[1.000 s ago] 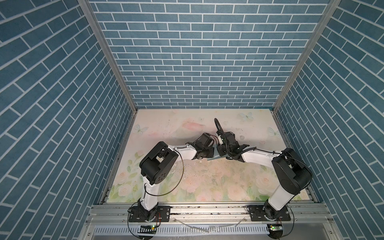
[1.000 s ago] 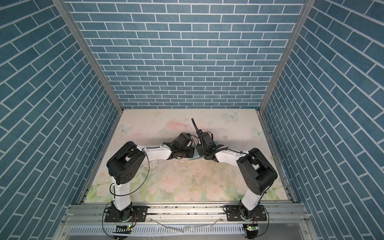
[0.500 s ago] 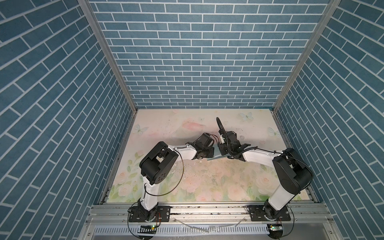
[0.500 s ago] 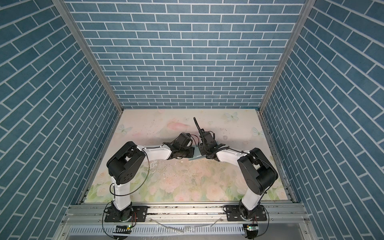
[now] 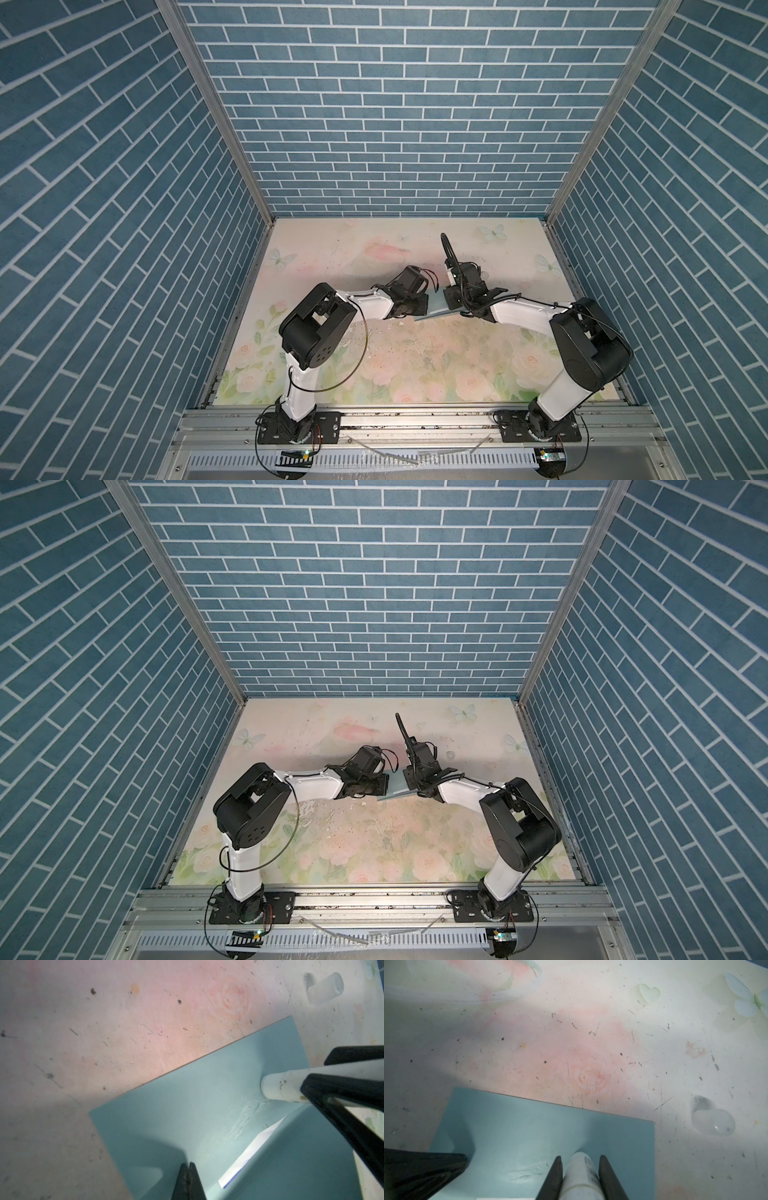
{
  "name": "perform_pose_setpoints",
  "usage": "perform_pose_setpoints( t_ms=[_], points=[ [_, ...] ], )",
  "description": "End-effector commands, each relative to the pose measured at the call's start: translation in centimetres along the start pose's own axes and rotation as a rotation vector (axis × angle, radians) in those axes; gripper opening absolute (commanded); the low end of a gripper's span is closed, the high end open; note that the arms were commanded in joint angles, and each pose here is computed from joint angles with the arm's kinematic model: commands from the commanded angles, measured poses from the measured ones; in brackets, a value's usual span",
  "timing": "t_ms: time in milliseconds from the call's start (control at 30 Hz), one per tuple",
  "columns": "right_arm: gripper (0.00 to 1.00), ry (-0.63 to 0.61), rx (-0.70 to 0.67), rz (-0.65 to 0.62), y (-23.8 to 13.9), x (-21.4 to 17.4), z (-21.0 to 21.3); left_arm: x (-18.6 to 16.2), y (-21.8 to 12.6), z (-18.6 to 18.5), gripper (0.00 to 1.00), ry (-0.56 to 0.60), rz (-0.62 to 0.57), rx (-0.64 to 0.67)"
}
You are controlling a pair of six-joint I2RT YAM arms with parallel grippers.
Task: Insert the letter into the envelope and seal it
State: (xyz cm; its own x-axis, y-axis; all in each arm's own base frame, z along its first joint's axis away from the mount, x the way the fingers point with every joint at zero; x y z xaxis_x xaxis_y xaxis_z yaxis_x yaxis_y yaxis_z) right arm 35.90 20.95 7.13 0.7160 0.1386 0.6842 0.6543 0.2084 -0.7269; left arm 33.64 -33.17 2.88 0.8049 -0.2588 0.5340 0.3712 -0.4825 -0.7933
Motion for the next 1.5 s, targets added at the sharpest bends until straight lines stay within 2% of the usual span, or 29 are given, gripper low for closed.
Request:
perform_pose_setpoints(
  t_ms=[0,133,433,567,933,1467],
  points=[
    [0.0,-0.07,-0.129,0.11,0.1,-3.3,-3.4,-5.9,1.5,3.6,0.0,-0.023,0.187,0.128],
    [0.0,-0.06,-0.102,0.097,-0.2,-2.6,-2.9,-5.9,1.5,3.6,0.0,-0.022,0.186,0.126],
    [0.0,0.031,0.053,-0.087,-4.4,3.4,-0.4,-5.8,1.5,3.5,0.0,-0.024,0.18,0.121],
    [0.0,0.04,0.118,-0.127,-5.5,4.8,0.7,-5.8,1.6,3.5,0.0,-0.024,0.18,0.119],
    [0.0,0.051,0.213,-0.108,-4.0,4.8,3.6,-5.6,1.6,3.3,0.0,-0.031,0.169,0.108],
    [0.0,-0.002,0.22,-0.06,-0.8,3.3,6.2,-5.7,1.6,3.3,0.0,-0.042,0.161,0.104]
  ],
)
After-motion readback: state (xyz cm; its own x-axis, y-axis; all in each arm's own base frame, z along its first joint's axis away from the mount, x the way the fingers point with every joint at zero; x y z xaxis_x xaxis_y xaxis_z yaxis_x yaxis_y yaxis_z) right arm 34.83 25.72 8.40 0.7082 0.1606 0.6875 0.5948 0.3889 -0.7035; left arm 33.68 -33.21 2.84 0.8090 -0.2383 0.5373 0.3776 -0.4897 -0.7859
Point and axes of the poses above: each gripper's point midway between its finger pads, its own y axis out along the fingers, its own z axis along the line the jaws close on, x = y × z, the point moved 1 cm from there along -y, back along the fingers, and after that the axes turned 13 degrees about y, right-handed, at the moved point
